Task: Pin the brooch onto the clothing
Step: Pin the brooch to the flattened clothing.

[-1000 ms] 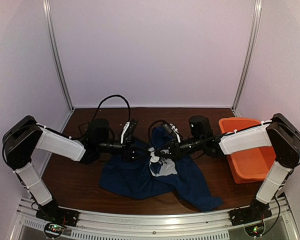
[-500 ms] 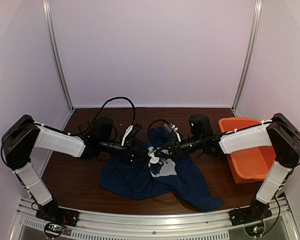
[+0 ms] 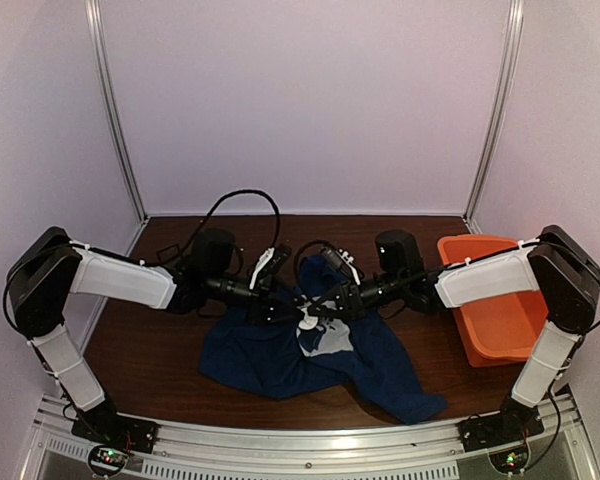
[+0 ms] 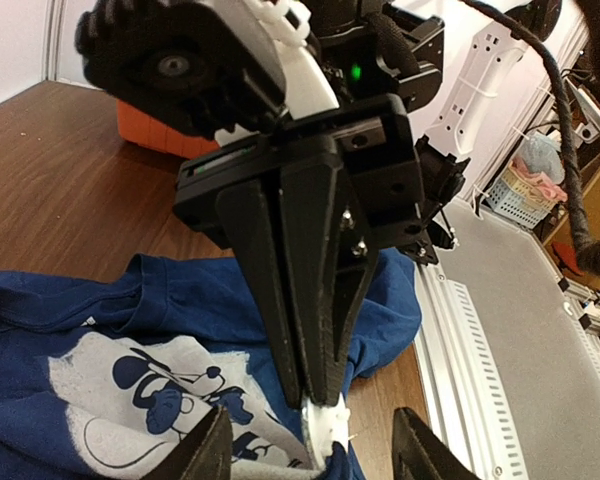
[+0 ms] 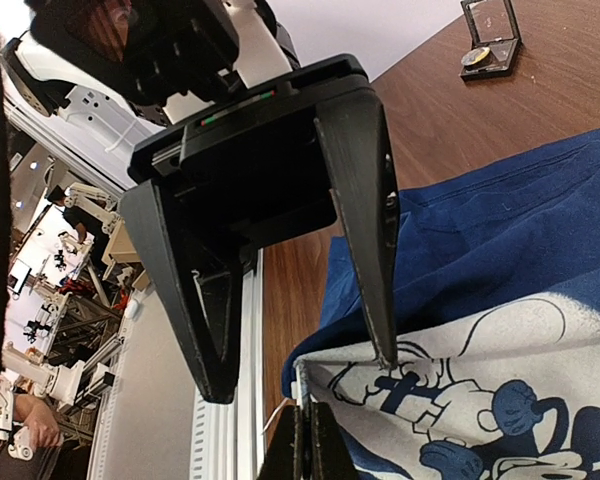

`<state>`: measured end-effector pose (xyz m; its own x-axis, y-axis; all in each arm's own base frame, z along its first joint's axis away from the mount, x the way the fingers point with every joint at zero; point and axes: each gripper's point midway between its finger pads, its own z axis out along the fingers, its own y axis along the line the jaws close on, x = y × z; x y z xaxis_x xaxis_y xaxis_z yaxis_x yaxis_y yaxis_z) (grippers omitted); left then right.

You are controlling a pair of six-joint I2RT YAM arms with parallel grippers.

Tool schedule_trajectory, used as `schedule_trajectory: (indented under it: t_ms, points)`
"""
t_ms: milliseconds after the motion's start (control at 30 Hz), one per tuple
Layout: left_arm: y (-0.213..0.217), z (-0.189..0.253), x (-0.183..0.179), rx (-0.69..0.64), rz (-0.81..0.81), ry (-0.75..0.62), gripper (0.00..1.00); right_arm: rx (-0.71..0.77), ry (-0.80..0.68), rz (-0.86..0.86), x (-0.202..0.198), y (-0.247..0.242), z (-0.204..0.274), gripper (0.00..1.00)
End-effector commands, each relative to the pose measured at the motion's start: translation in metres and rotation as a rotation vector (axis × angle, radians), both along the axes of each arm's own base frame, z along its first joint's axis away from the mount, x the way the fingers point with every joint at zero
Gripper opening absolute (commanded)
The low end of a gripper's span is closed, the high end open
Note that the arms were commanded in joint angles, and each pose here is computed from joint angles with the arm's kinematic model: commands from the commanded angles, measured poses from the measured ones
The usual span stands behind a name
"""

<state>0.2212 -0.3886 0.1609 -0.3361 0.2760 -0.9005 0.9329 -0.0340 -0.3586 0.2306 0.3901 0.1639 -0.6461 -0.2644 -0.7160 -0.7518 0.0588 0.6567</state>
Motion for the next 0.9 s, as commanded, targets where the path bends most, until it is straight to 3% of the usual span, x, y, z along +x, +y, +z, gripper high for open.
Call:
schedule_trajectory:
  t_ms: [0,867]
  points:
    - [-0.0066,-0.0012,-0.0022,0.01,-0.028,-0.026,0.55,0.031,-0.014,0.01,0.0054,0.0037,0.0111,0.0]
    - [-0.0083,-0.0104,-0.0024,0.032,-0.019,-0.023,0.32,0.052,0.009,0.007,0.0086,0.0028,0.0137,0.0]
